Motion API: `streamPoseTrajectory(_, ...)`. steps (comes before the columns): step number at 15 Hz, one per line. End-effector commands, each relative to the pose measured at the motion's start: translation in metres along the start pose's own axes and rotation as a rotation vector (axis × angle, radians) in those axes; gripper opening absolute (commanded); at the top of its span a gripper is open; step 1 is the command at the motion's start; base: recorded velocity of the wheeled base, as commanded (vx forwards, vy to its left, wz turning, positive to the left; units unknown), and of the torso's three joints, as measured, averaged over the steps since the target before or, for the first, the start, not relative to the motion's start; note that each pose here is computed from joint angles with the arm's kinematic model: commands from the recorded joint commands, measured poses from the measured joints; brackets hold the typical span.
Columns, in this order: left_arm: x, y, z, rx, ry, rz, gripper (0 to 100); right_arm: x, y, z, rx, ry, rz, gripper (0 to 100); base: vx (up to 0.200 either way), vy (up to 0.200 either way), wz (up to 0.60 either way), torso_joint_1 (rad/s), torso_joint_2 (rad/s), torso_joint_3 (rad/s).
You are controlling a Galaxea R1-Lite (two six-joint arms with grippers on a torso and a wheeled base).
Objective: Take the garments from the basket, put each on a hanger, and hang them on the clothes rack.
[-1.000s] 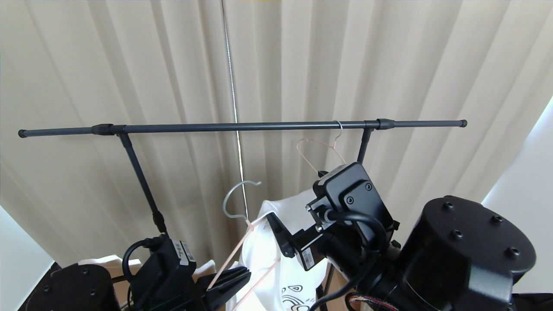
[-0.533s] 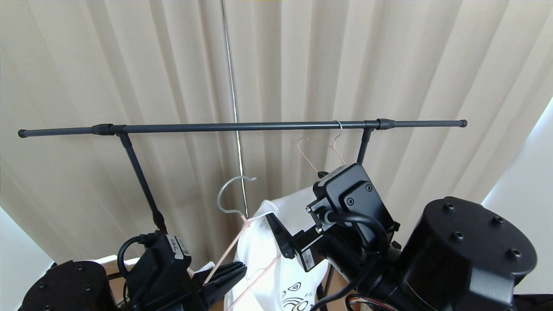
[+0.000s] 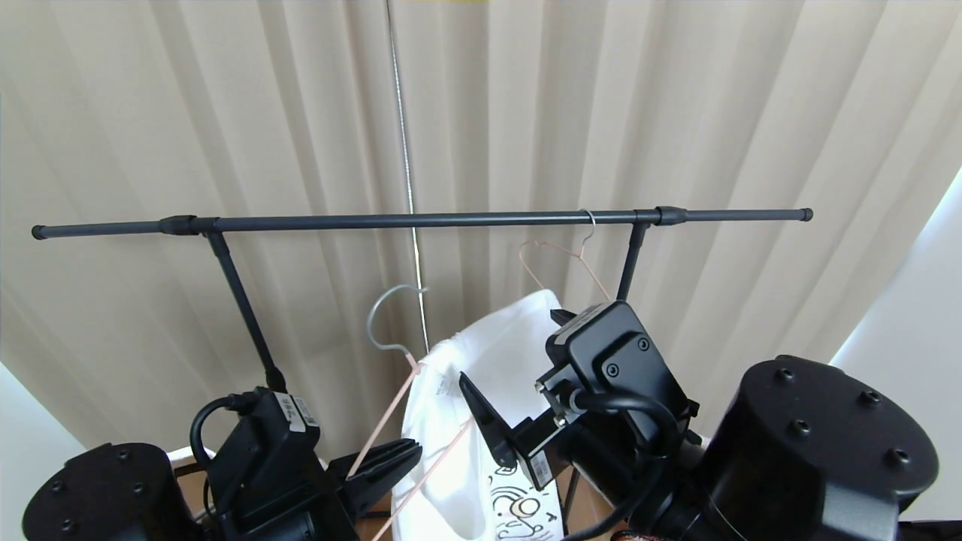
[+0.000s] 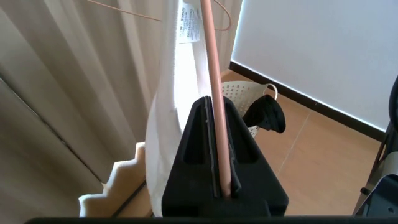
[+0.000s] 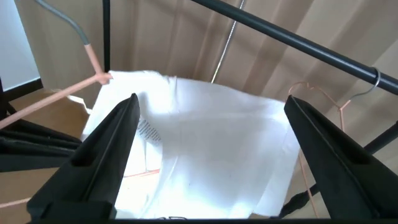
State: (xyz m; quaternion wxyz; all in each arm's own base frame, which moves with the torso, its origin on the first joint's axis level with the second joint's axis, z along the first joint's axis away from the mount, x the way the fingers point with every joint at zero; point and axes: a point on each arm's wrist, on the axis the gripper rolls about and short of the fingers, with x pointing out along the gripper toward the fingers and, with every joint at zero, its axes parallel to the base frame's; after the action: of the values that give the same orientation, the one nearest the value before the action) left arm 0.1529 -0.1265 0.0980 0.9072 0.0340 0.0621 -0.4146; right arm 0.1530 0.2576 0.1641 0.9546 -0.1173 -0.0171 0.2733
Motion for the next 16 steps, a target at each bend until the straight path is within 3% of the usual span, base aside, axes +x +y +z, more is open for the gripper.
streamPoseTrajectory(1, -0.002, 0.0, 0.003, -0.001, -0.015, 0.001, 0, -0.004, -0.002, 0.001, -0.001, -0.004, 0.007, 100, 0.0, 0.0, 0.0, 0.0, 0.0, 0.0)
streamPoseTrajectory(6, -0.002, 0.001, 0.003, -0.004, -0.018, -0.007, 0, -0.014, -0.02, -0.001, -0.011, -0.01, 0.074, 100, 0.0, 0.0, 0.0, 0.0, 0.0, 0.0)
streamPoseTrajectory(7, -0.003, 0.008, 0.003, -0.002, -0.021, -0.024, 0, -0.019, -0.046, 0.003, -0.037, -0.042, 0.082, 100, 0.0, 0.0, 0.0, 0.0, 0.0, 0.0)
streamPoseTrajectory(9, -0.003, 0.021, 0.006, 0.014, -0.047, -0.075, 0, -0.024, -0.067, 0.006, -0.056, -0.036, 0.122, 100, 0.0, 0.0, 0.0, 0.0, 0.0, 0.0)
streamPoseTrajectory(13, -0.002, 0.035, 0.004, 0.033, -0.054, -0.196, 0, -0.038, -0.106, 0.019, -0.11, 0.056, 0.26, 100, 0.0, 0.0, 0.0, 0.0, 0.0, 0.0)
streamPoseTrajectory(16, -0.001, 0.036, -0.003, 0.113, -0.04, -0.269, 0, -0.037, -0.131, 0.022, -0.164, 0.166, 0.38, 100, 0.0, 0.0, 0.0, 0.0, 0.0, 0.0)
